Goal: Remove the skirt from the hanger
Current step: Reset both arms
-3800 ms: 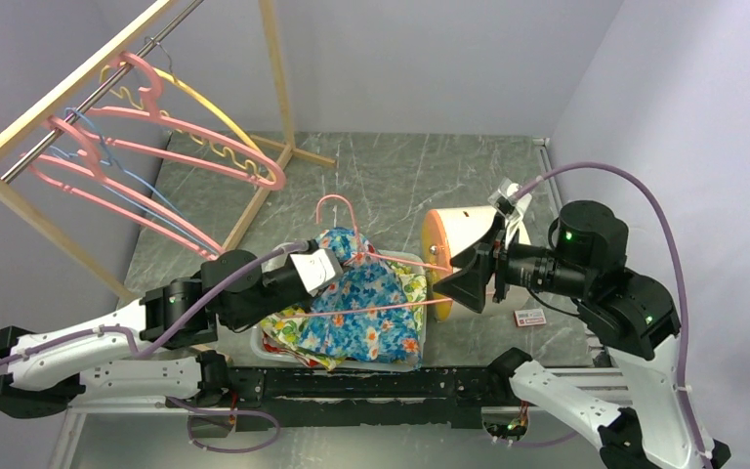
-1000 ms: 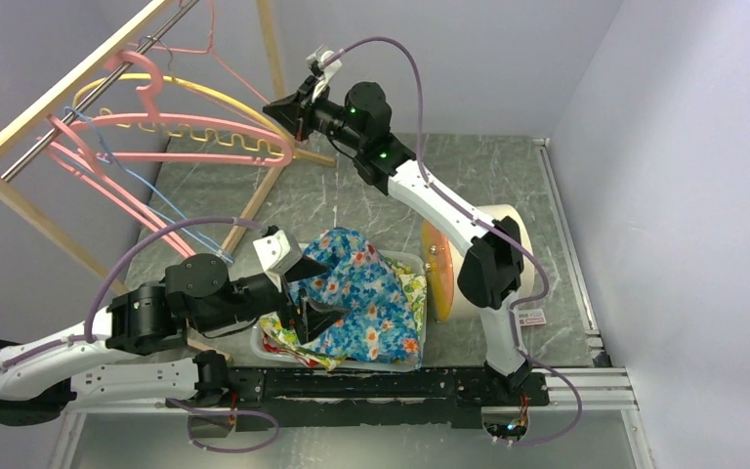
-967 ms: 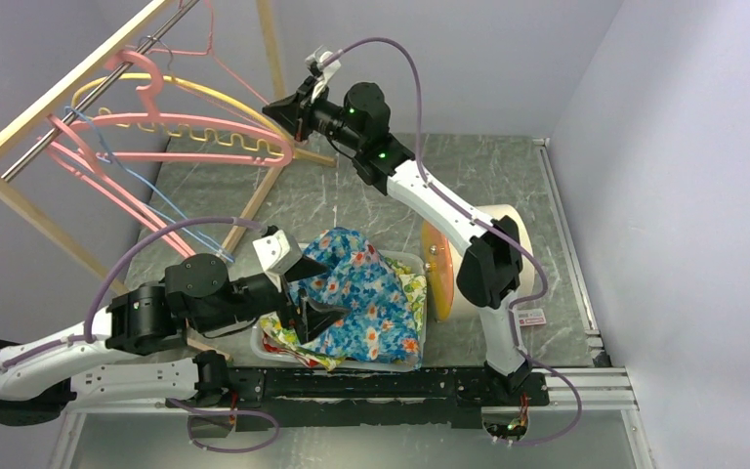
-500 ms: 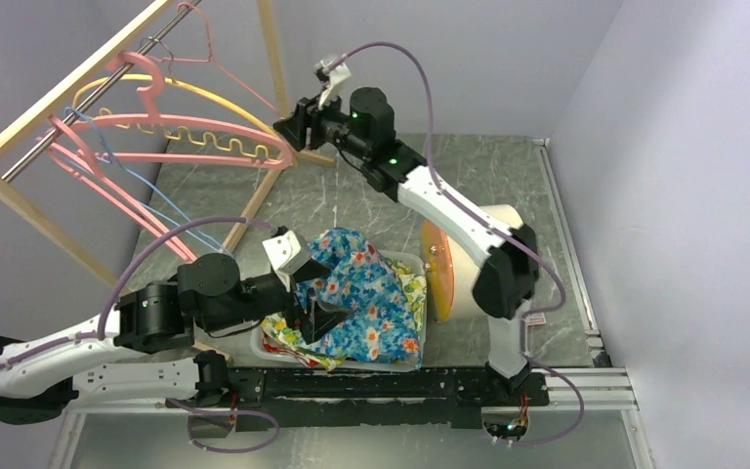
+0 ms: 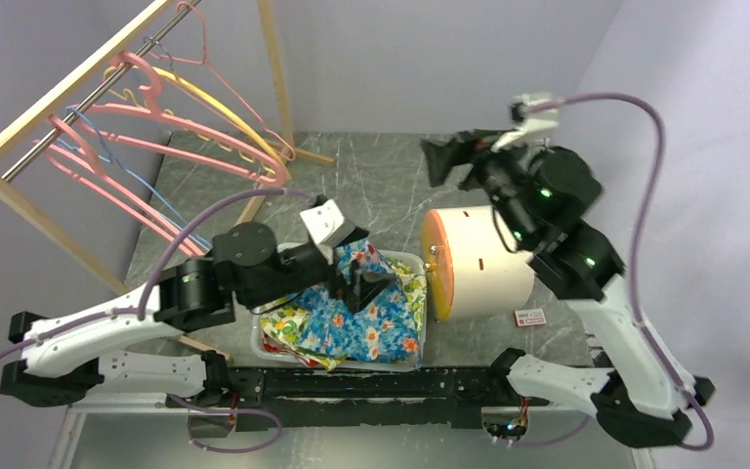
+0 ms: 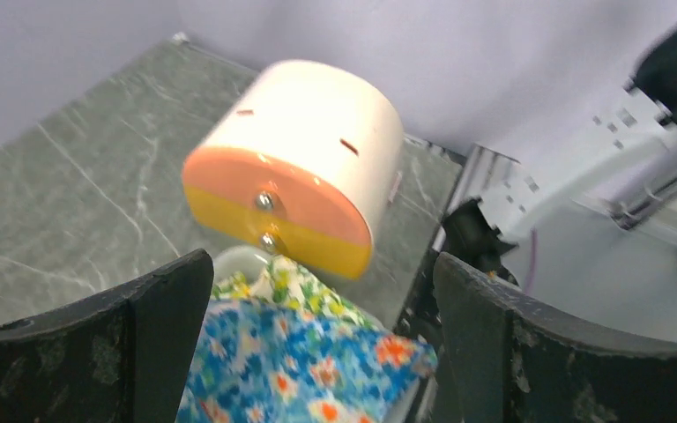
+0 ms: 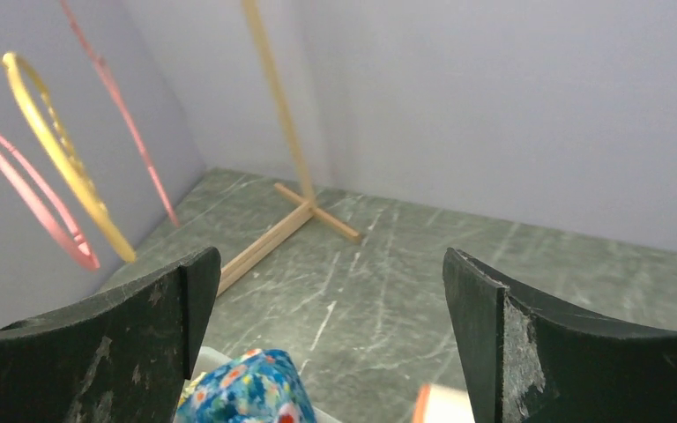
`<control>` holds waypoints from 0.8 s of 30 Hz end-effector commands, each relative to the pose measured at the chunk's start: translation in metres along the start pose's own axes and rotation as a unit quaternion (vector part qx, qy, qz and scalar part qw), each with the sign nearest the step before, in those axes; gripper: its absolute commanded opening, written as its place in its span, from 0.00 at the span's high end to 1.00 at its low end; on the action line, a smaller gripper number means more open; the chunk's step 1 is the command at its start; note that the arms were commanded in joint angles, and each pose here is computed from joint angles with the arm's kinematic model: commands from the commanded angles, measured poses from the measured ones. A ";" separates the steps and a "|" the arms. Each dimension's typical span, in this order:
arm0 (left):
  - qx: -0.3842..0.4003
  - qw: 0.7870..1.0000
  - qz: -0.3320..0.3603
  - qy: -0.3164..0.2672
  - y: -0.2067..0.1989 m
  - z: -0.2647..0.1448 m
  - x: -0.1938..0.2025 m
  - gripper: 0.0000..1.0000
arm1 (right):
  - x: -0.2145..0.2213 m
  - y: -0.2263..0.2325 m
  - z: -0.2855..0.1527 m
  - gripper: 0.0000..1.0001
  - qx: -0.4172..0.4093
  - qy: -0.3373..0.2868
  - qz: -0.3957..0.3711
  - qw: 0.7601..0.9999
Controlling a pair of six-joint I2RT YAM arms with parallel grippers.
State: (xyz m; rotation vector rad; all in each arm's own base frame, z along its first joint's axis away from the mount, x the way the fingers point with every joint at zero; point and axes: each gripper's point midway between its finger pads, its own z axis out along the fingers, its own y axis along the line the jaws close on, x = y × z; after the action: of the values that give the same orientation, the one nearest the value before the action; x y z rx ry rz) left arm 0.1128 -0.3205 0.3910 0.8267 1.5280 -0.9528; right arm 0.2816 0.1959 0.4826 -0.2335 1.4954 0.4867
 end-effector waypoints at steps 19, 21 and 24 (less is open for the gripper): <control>-0.179 0.936 0.005 -0.302 0.071 -0.095 -0.208 0.05 | -0.087 -0.060 -0.148 0.00 0.071 -0.096 0.020 0.993; -0.176 0.936 0.003 -0.305 0.071 -0.100 -0.209 0.06 | -0.087 -0.062 -0.149 0.00 0.074 -0.101 0.024 0.992; -0.168 0.934 0.000 -0.315 0.069 -0.104 -0.207 0.07 | -0.079 -0.064 -0.146 0.00 0.081 -0.092 0.012 0.992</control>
State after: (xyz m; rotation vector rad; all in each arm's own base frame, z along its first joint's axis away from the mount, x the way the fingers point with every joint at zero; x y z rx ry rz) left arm 0.1601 -0.1957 0.5995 0.2312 1.0791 -0.8267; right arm 0.1779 0.0625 0.5459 -0.0213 1.3460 0.4220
